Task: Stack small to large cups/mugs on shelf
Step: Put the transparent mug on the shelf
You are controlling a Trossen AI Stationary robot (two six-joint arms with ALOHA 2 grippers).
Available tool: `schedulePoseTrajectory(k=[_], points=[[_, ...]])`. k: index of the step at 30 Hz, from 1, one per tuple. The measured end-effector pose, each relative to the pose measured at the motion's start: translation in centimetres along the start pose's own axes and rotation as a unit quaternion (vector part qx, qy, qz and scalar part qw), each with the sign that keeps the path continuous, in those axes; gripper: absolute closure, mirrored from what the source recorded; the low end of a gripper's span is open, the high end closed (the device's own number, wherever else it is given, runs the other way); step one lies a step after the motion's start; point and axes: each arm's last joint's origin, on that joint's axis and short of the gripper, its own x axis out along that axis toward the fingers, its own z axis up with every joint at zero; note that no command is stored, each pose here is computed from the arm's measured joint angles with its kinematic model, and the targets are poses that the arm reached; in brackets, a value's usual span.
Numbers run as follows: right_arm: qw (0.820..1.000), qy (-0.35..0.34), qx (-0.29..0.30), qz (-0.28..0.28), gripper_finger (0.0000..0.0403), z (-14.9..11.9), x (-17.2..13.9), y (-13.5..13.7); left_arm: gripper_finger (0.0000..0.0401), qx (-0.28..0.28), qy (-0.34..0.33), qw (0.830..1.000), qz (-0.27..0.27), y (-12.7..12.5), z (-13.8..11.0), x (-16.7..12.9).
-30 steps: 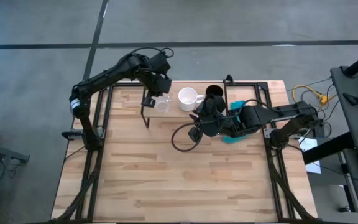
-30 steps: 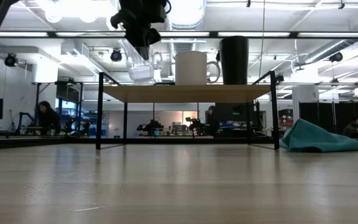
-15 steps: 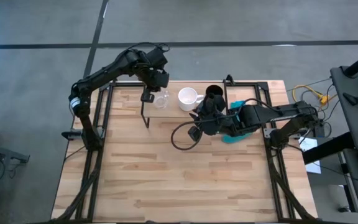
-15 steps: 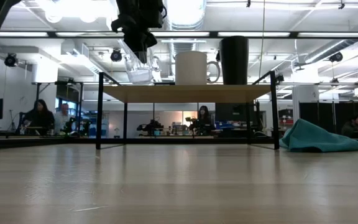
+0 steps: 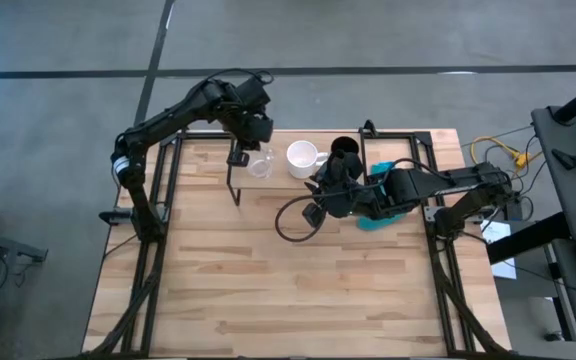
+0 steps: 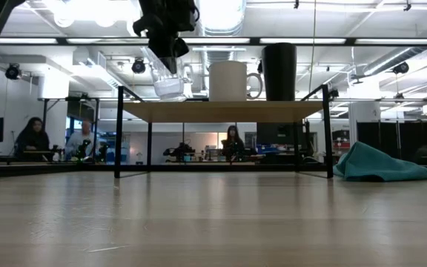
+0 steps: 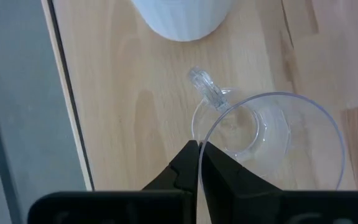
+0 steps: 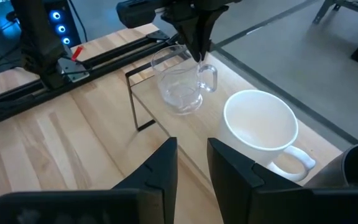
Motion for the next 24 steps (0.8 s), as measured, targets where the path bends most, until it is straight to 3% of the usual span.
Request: schedulePoseTrajectory(k=[9,24], points=[[1.000,0.001,0.000,0.001,0.0321,0.0,0.0,0.0,0.0401,-0.013,0.016,1.000,-0.017,-0.1,-0.4,1.3],[1.000,0.001,0.000,0.001,0.0321,0.0,0.0,0.0,0.0401,-0.010,0.001,1.000,0.013,0.4,-0.1,1.6]])
